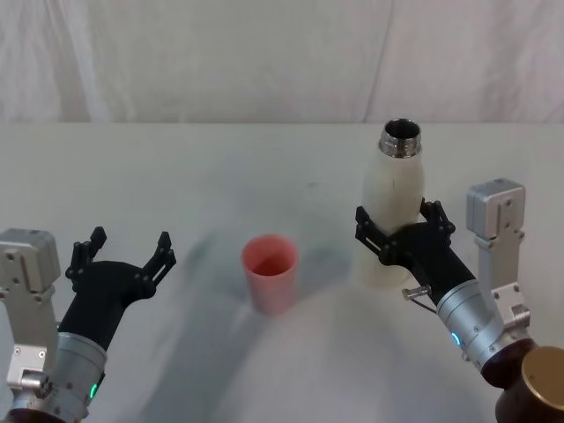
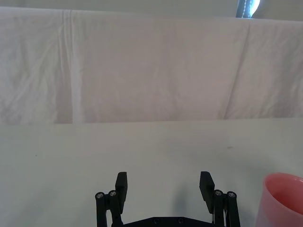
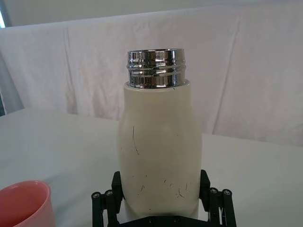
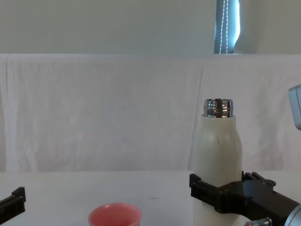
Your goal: Grasp the thermos with one hand and pour water into the cup lid.
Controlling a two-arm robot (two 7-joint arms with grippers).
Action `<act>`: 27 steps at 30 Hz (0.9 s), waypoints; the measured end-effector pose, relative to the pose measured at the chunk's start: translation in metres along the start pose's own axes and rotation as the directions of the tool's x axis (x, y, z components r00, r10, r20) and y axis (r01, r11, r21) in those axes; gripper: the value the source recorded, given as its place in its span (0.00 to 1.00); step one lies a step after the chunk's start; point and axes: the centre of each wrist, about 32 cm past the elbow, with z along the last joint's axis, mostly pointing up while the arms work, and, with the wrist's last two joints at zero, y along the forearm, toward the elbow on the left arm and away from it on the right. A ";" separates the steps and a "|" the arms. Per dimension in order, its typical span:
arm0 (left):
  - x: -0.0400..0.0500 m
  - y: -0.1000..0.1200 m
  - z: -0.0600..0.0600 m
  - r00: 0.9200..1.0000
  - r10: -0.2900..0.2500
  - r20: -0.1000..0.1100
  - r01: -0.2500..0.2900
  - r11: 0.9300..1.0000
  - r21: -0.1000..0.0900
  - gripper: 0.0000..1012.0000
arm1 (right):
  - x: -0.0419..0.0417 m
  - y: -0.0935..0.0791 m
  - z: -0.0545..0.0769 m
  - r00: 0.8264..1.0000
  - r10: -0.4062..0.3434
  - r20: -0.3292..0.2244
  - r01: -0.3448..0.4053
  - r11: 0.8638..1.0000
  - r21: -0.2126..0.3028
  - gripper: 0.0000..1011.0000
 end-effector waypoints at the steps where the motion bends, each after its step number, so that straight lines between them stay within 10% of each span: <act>1: 0.0000 0.000 0.000 1.000 0.000 0.000 0.000 1.000 0.000 0.99 | -0.0003 0.000 0.000 1.000 -0.002 0.001 0.002 1.000 0.000 0.95; 27: 0.0000 0.000 0.000 1.000 0.000 0.000 0.000 1.000 0.000 0.99 | 0.0010 -0.005 0.026 0.996 0.005 0.088 -0.009 0.999 0.046 0.95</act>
